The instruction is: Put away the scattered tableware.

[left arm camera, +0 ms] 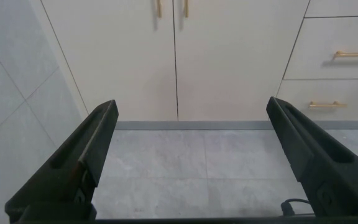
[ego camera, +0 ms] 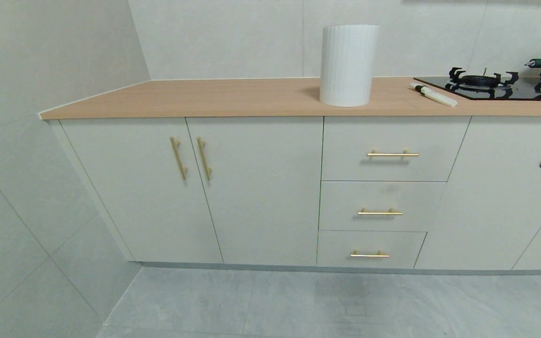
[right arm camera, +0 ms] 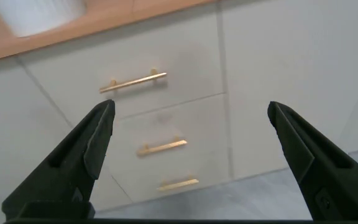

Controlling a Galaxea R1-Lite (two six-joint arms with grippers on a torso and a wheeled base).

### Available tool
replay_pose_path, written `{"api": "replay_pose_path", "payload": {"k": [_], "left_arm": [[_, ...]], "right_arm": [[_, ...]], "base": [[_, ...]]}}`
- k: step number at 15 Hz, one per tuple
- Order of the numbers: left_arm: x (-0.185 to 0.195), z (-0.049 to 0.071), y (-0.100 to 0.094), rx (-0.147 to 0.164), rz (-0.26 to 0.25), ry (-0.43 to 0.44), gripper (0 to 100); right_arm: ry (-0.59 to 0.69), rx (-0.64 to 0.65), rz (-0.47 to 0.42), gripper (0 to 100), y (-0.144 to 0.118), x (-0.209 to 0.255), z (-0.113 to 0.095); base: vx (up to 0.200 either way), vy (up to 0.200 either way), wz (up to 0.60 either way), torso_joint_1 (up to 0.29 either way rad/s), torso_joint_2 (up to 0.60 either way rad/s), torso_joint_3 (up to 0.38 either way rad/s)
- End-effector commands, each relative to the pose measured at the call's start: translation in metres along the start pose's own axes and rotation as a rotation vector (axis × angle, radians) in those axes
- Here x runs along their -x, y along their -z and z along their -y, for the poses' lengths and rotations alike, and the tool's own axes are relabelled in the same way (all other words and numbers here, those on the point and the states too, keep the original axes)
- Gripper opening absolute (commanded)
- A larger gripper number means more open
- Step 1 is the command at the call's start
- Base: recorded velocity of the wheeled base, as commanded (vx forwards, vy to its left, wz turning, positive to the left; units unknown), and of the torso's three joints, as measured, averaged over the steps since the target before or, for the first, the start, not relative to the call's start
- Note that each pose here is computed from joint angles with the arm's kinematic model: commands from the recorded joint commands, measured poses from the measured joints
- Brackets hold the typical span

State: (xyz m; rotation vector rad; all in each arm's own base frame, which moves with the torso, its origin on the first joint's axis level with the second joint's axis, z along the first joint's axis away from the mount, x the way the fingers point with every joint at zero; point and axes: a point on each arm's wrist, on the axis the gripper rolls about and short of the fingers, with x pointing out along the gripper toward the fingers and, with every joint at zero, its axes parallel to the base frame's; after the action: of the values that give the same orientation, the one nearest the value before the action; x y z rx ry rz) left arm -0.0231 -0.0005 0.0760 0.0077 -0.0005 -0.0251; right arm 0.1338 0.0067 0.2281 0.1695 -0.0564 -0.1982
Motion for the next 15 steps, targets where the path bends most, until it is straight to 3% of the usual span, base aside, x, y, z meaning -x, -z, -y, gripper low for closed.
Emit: {"api": "replay_pose_path", "payload": {"k": [1,3,6,10,12,13,14,15], "left_arm": [[0.0,0.0,0.0,0.0,0.0,0.001,100],[0.0,0.0,0.0,0.0,0.0,-0.001,100],[0.0,0.0,0.0,0.0,0.0,-0.001,100],[0.0,0.0,0.0,0.0,0.0,-0.001,100],[0.0,0.0,0.0,0.0,0.0,-0.001,100],[0.0,0.0,0.0,0.0,0.0,-0.001,100],[0.0,0.0,0.0,0.0,0.0,-0.001,100],[0.0,0.0,0.0,0.0,0.0,-0.001,100]], "right_arm": [[0.028,0.045,0.114,100,-0.006,0.12,0.037],[0.043,0.076,0.139,100,-0.002,0.168,0.051],[0.106,0.16,0.169,100,0.025,0.195,0.064],[0.18,0.157,0.167,100,0.05,0.198,0.066],[0.194,0.164,0.116,100,0.068,0.189,0.067],[0.185,0.166,0.096,100,0.074,0.185,0.067],[0.092,0.183,0.032,100,0.101,0.171,0.066],[0.052,0.183,0.031,100,0.11,0.166,0.066]], "base": [[0.0,0.0,0.0,0.0,0.0,0.0],[0.0,0.0,0.0,0.0,0.0,0.0],[0.0,0.0,0.0,0.0,0.0,0.0],[0.0,0.0,0.0,0.0,0.0,0.0],[0.0,0.0,0.0,0.0,0.0,0.0],[0.0,0.0,0.0,0.0,0.0,0.0],[0.0,0.0,0.0,0.0,0.0,0.0],[0.0,0.0,0.0,0.0,0.0,0.0]]}}
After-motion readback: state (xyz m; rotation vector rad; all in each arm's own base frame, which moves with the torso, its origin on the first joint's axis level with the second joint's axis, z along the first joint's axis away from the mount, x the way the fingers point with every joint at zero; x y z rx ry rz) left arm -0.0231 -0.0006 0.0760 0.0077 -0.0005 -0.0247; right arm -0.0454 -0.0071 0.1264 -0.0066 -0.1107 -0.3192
